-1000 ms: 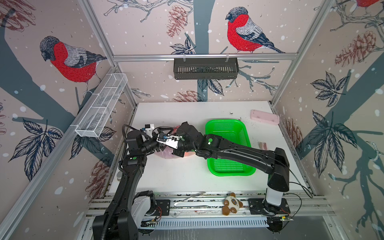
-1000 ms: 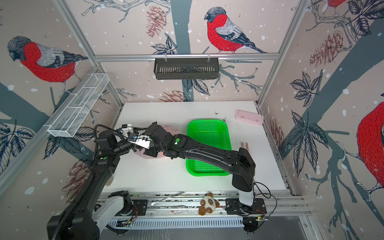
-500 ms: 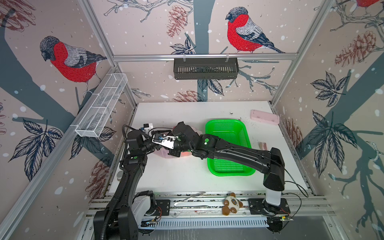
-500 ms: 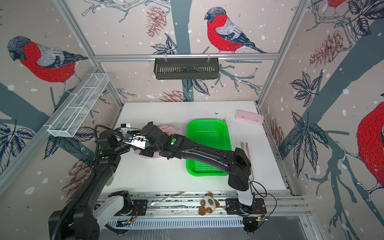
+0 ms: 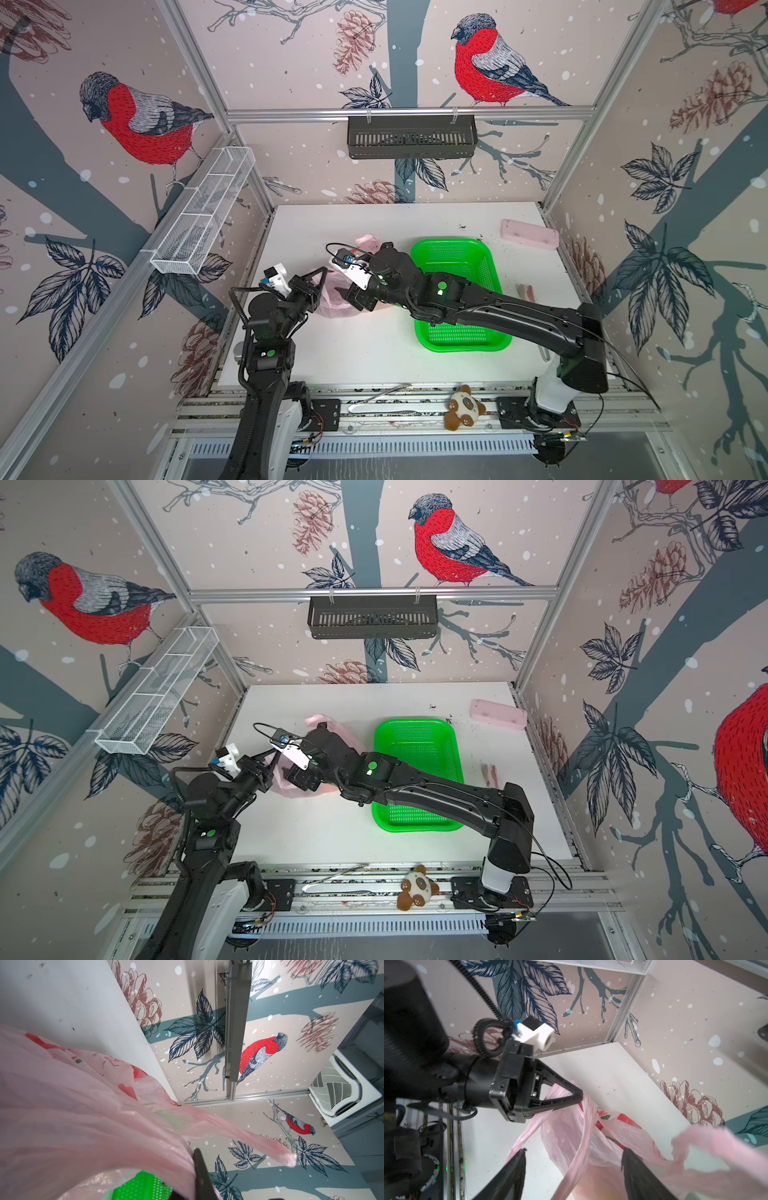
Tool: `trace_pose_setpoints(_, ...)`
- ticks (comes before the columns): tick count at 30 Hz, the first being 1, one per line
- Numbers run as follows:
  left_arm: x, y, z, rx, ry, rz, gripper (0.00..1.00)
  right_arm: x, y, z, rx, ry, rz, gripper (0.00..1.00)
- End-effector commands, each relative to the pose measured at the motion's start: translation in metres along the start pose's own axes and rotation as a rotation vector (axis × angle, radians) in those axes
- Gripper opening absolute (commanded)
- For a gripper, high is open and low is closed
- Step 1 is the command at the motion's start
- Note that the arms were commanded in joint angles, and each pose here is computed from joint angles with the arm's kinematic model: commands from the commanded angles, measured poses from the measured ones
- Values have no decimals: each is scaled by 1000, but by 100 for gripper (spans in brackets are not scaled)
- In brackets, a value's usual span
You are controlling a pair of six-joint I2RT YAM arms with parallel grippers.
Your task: Untie the knot of the plastic bag and take out the fruit
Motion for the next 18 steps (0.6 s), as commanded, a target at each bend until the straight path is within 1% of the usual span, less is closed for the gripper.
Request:
trace_pose_setpoints(1,-4,4,-7,-104,-54,-30,6,-6,3,4,-27,-61,168,70)
trace_pose_setpoints(4,-2,2,-9,-111,-65,-38,6,-9,-1,16,-16,-59,257,64)
trace_pose_setpoints(7,-3,1,-11,-114,-78,-35,11,-18,-2,22,-21,-95,351,58)
trace_pose_setpoints(9,-3,1,-11,-115,-83,-32,13,-30,-4,23,-33,-113,458,54)
trace_pose_setpoints(12,-4,1,-11,-117,-88,-25,14,-45,-9,17,-44,-158,598,53)
trace_pose_setpoints(15,-4,2,-10,-115,-85,-21,14,-51,-15,8,-67,-240,649,53)
trace_pose_setpoints(18,-4,1,-10,-106,-86,-16,14,-60,-20,11,-36,-286,666,53)
Point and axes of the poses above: each gripper's point midway between its finger pads, its own z axis out along the fingers, its own x axis along the line the jaws close on, y = z × x, the point moved 10 cm from there along -z, back along the fingers, and after that the axes turned 1 degree about -z, right-handed, at the moved point
